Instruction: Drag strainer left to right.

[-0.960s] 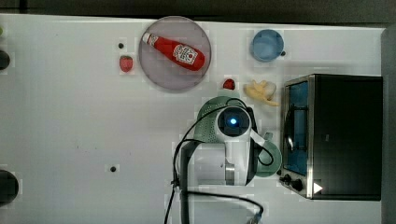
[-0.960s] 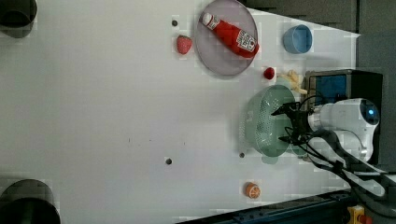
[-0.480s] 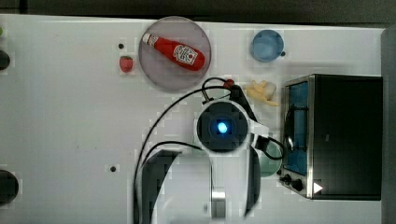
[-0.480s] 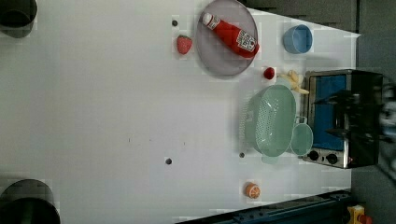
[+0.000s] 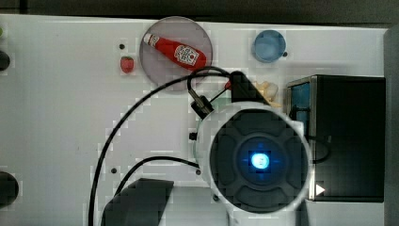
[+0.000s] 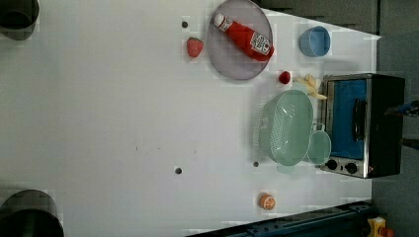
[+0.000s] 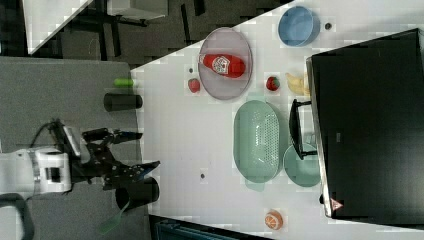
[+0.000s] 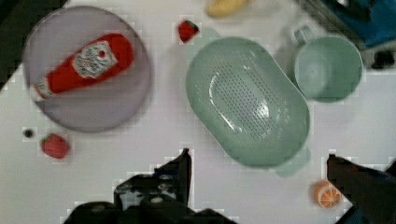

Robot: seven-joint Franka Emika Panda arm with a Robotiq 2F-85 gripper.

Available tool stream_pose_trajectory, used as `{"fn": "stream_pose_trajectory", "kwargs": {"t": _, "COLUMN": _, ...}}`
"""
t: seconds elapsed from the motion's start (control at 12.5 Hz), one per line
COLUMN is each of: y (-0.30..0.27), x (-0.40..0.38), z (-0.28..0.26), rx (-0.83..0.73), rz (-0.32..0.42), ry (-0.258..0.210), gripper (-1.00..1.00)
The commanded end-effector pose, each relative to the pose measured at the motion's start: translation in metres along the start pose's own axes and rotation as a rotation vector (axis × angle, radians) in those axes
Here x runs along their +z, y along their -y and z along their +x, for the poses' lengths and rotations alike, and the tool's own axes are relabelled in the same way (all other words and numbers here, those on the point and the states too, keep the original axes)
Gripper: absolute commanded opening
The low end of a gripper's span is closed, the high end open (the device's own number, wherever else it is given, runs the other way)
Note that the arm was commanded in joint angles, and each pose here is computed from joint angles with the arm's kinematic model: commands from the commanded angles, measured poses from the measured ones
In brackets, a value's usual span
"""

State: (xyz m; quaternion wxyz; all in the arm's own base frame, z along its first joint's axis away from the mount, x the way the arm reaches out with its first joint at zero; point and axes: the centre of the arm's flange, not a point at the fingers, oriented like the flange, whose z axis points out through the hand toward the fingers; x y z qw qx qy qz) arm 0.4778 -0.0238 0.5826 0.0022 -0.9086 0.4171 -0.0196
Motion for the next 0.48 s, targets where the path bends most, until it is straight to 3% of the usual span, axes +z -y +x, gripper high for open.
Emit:
{"fn": "stream_pose_trajectory", "kwargs": {"t": 0.08, "y": -0.015, "x": -0.009, "z": -0.004, "rx": -0.09, "rz": -0.08, "ry": 0.055, "gripper": 1.0}}
{"fn": "stream_pose_trajectory", "kwargs": {"t": 0.48, "y": -0.018, "x": -0.027, "z": -0.002, "rx": -0.084, "rz": -0.053, "ry": 0.029, "gripper": 1.0}}
